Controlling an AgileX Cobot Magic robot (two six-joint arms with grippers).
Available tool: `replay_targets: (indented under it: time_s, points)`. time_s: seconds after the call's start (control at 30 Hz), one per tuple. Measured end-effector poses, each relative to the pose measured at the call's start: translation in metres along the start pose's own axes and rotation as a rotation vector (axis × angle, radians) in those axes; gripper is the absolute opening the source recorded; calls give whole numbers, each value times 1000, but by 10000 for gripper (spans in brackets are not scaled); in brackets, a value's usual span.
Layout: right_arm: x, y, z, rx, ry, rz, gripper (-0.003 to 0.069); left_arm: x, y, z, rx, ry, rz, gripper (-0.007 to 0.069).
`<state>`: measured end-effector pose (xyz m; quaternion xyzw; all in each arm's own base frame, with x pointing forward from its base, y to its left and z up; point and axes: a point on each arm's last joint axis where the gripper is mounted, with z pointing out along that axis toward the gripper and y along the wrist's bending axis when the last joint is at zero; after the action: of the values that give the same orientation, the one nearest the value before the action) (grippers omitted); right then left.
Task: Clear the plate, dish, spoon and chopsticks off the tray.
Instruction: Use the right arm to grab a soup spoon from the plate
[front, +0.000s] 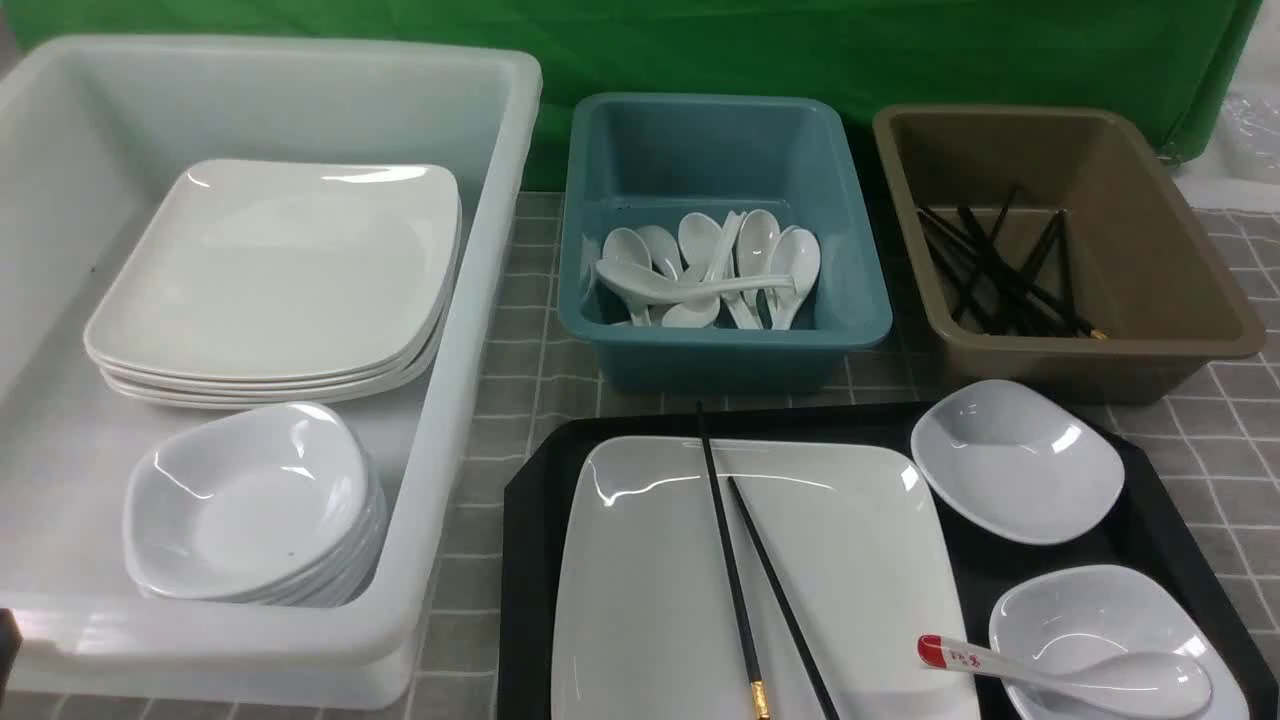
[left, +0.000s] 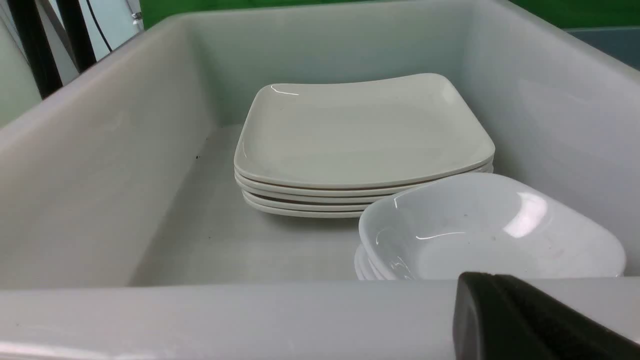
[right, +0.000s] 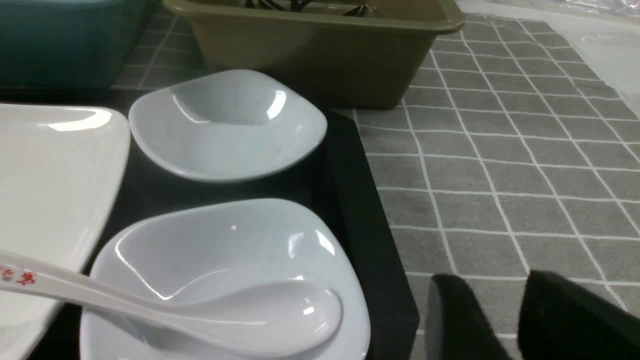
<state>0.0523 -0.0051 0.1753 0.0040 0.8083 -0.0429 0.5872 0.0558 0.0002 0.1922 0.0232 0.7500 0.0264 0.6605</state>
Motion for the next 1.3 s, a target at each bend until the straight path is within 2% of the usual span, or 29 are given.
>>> replay_targets:
  time_s: [0.6, 0.7, 0.73, 0.77, 0.87, 0.9, 1.0, 1.1, 1.3]
  points:
    - [0, 0, 0, 0, 0, 0, 240, 0, 0, 0, -10, 0, 2, 3]
    - [0, 0, 0, 0, 0, 0, 240, 0, 1, 0, -8, -2, 48, 3]
    - [0, 0, 0, 0, 1, 0, 240, -1, 0, 0, 34, -6, 28, 3]
    - [0, 0, 0, 0, 0, 0, 240, -2, 0, 0, 0, -21, -24, 3]
    - [0, 0, 0, 0, 0, 0, 240, -10, 0, 0, 16, -111, -235, 3]
    - [0, 0, 0, 0, 0, 0, 240, -11, 0, -1, 17, -121, -252, 3]
    - [0, 0, 0, -1, 0, 0, 240, -24, 5, -3, 12, -279, -467, 3]
    - [0, 0, 0, -1, 0, 0, 240, -34, 11, -7, -5, -411, -567, 3]
    - [0, 0, 0, -1, 0, 0, 240, -44, 17, -13, -17, -552, -646, 3]
